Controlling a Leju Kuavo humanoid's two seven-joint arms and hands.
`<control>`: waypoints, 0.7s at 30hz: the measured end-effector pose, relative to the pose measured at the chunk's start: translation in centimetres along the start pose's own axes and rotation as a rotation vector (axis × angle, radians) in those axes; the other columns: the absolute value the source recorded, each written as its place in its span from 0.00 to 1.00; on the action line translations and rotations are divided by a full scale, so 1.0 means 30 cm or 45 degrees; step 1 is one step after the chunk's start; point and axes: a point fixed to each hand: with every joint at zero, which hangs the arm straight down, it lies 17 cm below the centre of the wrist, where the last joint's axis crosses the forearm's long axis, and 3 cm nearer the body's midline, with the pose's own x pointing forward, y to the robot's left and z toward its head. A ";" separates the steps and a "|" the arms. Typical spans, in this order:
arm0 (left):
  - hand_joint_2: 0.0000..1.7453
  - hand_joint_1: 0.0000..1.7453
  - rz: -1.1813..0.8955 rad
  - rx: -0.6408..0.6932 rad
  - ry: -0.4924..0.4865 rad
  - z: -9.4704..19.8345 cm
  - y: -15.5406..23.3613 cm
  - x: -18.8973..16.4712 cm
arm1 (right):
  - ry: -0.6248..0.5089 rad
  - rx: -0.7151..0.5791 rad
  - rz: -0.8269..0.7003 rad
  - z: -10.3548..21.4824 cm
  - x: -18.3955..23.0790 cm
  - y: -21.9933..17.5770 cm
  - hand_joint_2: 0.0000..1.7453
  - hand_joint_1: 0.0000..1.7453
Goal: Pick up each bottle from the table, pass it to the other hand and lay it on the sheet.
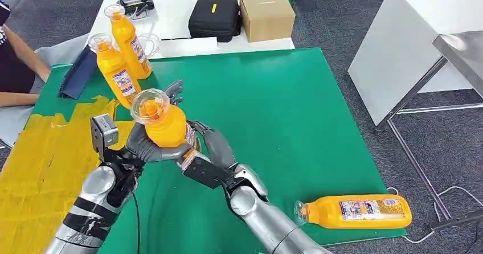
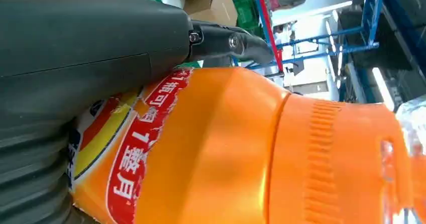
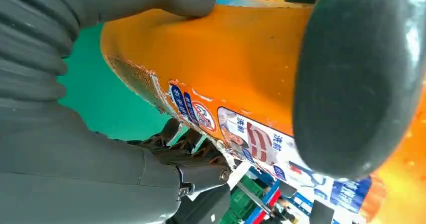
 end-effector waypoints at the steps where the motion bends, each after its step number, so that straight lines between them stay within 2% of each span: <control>1: 1.00 1.00 0.004 0.008 -0.003 0.001 0.003 0.001 | 0.007 -0.002 -0.020 0.001 -0.002 -0.001 1.00 1.00; 5: 1.00 1.00 0.026 0.028 -0.020 -0.004 0.008 0.011 | 0.018 0.009 -0.142 0.005 -0.001 -0.010 1.00 1.00; 12: 1.00 1.00 0.072 0.085 -0.043 -0.007 0.032 0.023 | -0.007 0.007 -0.152 0.014 0.007 -0.054 1.00 1.00; 14: 1.00 1.00 0.078 0.096 -0.046 -0.005 0.036 0.022 | -0.014 0.000 -0.151 0.017 0.013 -0.062 1.00 0.44; 18: 1.00 1.00 0.064 0.145 -0.055 0.004 0.056 0.024 | -0.049 -0.058 -0.200 0.033 0.041 -0.097 1.00 0.44; 19: 1.00 1.00 0.061 0.161 -0.055 0.008 0.066 0.023 | -0.061 -0.064 -0.205 0.037 0.051 -0.101 1.00 0.00; 21: 1.00 1.00 0.031 0.217 -0.053 0.016 0.112 0.024 | -0.097 -0.089 -0.206 0.046 0.074 -0.118 1.00 0.00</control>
